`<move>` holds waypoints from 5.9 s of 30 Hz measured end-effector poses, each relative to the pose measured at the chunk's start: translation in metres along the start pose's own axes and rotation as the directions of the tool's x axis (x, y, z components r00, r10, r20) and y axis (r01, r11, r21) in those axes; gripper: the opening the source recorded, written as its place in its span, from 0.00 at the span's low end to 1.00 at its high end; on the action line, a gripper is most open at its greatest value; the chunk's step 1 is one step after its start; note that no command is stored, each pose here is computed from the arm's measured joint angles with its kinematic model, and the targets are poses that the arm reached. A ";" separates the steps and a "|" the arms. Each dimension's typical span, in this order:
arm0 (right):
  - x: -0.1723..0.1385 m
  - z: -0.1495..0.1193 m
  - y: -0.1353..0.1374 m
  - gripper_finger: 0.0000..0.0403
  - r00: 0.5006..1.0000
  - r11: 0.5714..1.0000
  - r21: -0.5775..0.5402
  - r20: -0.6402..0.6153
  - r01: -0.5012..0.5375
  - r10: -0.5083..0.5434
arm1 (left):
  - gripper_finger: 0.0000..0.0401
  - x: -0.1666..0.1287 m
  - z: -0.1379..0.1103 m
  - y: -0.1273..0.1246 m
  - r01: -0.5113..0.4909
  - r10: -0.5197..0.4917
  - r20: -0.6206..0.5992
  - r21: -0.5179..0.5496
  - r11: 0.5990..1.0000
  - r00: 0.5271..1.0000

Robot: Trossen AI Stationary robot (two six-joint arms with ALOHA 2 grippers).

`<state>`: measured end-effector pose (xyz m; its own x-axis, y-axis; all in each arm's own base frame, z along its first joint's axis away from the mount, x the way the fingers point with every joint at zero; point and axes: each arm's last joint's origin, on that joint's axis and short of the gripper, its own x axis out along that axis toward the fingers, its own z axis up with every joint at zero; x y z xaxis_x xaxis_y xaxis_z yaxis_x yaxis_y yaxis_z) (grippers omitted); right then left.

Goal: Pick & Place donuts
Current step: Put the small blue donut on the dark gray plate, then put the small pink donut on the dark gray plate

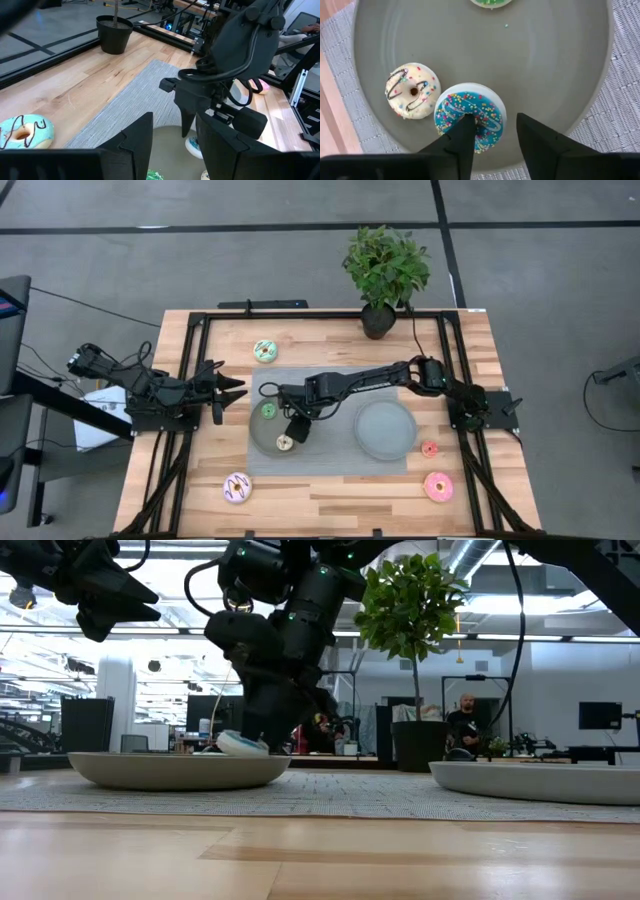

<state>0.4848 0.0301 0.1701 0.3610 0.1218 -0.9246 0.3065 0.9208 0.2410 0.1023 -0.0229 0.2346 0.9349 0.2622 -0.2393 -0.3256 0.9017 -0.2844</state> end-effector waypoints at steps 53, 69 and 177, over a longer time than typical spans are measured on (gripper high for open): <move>-0.001 0.011 0.003 0.20 0.994 0.999 -0.017 0.098 -0.050 0.051 | 0.35 0.094 -0.073 -0.047 -0.056 0.060 -0.252 0.025 0.998 0.966; -0.002 0.017 0.008 0.20 0.980 0.988 0.065 0.149 -0.142 0.131 | 0.35 0.110 -0.093 -0.048 -0.129 0.121 -0.249 -0.014 0.992 0.961; -0.110 -0.336 -0.010 0.51 0.884 0.717 0.522 -0.329 0.462 -0.331 | 0.35 -0.017 -0.016 0.026 -0.163 0.161 -0.029 -0.174 0.971 0.987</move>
<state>0.1456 0.1320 0.1702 -0.0719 -0.0754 -0.9946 0.8461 0.5234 -0.1008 0.0753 -0.0098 0.2165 0.8659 0.3939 -0.3085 -0.4937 0.7727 -0.3990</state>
